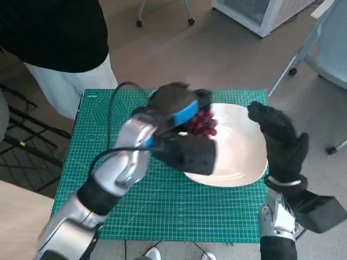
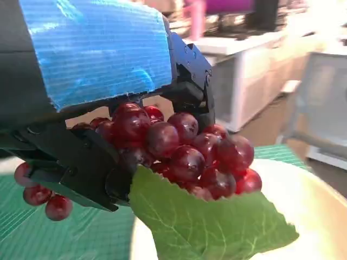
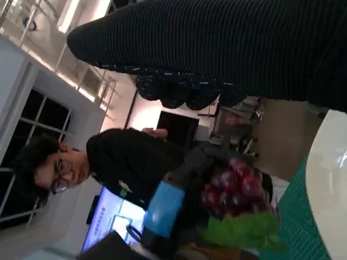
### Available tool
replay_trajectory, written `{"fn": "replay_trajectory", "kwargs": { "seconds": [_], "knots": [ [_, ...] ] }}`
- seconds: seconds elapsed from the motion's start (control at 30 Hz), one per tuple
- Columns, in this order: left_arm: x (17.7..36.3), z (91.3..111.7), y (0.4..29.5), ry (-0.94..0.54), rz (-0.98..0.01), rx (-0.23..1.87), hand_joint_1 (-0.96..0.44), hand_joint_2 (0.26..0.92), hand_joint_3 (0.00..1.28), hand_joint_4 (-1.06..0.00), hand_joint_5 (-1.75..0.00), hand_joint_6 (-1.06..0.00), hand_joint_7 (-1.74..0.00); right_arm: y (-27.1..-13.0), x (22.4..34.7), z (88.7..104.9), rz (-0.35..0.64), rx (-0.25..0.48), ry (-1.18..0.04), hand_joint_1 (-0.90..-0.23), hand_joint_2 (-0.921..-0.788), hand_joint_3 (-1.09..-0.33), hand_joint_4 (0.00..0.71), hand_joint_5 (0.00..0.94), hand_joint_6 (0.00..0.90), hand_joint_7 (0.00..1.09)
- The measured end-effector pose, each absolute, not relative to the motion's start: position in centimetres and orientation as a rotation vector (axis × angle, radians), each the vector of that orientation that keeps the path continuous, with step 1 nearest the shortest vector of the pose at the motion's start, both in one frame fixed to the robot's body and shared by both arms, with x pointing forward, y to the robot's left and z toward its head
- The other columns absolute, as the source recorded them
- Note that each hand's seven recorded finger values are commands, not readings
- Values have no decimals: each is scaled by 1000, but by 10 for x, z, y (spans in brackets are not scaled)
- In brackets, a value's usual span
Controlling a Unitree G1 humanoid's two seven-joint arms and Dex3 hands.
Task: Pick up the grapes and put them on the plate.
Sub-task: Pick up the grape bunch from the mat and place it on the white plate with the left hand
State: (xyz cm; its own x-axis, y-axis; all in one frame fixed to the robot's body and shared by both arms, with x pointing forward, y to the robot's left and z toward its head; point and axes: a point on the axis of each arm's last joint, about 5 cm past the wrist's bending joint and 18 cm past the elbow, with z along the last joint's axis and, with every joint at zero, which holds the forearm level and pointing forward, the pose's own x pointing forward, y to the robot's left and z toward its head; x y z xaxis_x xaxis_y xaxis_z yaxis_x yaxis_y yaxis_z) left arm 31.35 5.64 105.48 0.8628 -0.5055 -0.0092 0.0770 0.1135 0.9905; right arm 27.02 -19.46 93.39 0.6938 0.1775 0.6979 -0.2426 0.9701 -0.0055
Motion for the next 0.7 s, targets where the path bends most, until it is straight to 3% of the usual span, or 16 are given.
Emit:
{"fn": "replay_trajectory", "kwargs": {
  "seconds": [0.1,0.23,0.4,0.7],
  "knots": [
    [317,1056,48,-384,-459,1400,2,920,145,-629,-1327,-529,-1169,-197,269,934,223,88,-773,-664,-921,-717,469,3,112,323],
    [320,1056,39,-391,-480,1397,4,921,172,-556,-1449,-554,-1100,-199,267,933,202,86,-776,-664,-921,-717,469,3,115,315],
    [324,1056,30,-380,-503,1388,3,921,214,-487,-1427,-504,-1256,-199,265,933,179,78,-783,-662,-921,-717,470,3,120,307],
    [327,1058,22,-370,-522,1384,2,921,222,-455,-1545,-538,-1121,-199,263,932,144,74,-790,-656,-921,-719,469,2,126,293]
  ]
}}
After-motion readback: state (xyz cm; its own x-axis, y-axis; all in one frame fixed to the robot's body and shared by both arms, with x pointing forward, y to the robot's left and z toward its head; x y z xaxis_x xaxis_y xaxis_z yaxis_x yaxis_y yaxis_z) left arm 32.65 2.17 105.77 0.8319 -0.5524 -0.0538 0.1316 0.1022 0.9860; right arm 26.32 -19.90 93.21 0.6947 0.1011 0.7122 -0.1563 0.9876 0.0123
